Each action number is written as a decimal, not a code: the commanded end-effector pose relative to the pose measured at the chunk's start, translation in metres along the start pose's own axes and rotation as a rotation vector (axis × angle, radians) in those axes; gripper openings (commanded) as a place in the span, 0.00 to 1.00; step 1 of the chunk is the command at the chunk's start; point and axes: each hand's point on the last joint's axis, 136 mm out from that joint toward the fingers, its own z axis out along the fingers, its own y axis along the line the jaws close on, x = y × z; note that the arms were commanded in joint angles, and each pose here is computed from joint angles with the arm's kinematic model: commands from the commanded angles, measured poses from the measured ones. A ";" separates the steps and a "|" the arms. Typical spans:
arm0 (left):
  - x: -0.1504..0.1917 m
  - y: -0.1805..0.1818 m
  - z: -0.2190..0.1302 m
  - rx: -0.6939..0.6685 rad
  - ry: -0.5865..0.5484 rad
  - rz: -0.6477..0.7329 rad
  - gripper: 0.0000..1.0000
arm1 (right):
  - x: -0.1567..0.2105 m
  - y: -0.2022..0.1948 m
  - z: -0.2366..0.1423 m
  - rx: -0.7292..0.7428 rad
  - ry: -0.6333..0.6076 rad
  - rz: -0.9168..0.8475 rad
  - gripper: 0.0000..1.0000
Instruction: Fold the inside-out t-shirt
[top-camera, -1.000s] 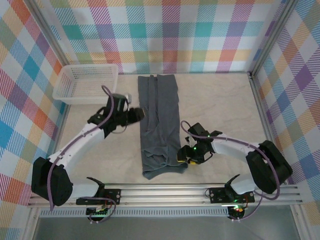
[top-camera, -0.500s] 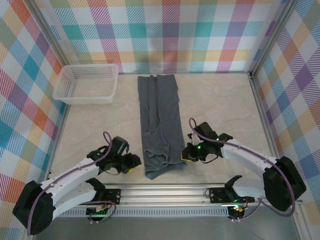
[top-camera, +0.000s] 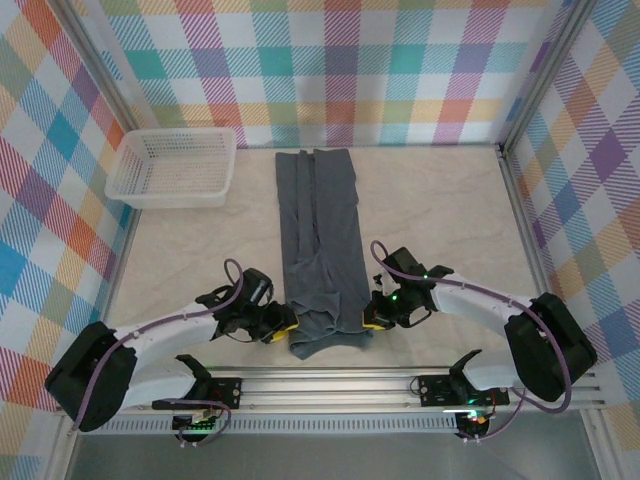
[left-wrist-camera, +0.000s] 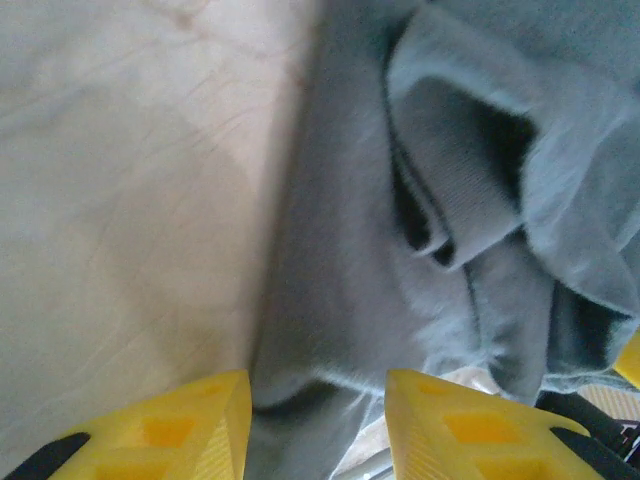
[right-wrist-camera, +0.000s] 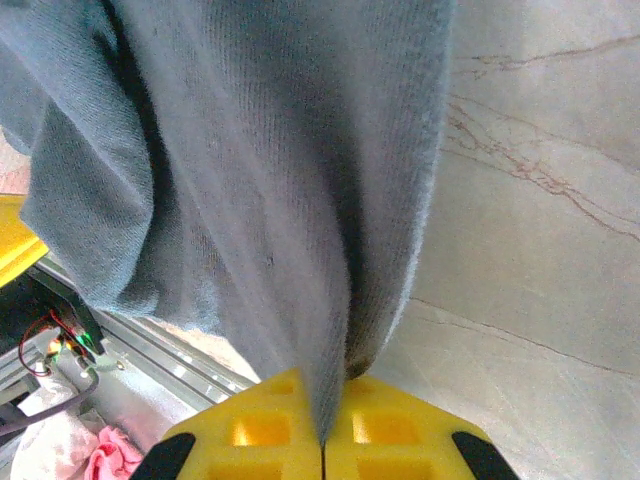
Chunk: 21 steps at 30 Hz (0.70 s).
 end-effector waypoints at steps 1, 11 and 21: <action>-0.002 -0.016 0.008 0.033 0.010 0.026 0.40 | 0.002 0.001 0.000 -0.003 0.013 0.012 0.00; 0.009 -0.013 0.022 0.012 0.077 0.039 0.23 | 0.001 -0.003 0.001 0.013 0.008 0.022 0.00; 0.019 -0.016 0.009 0.002 0.104 0.079 0.00 | 0.010 -0.011 -0.012 0.051 -0.019 0.037 0.00</action>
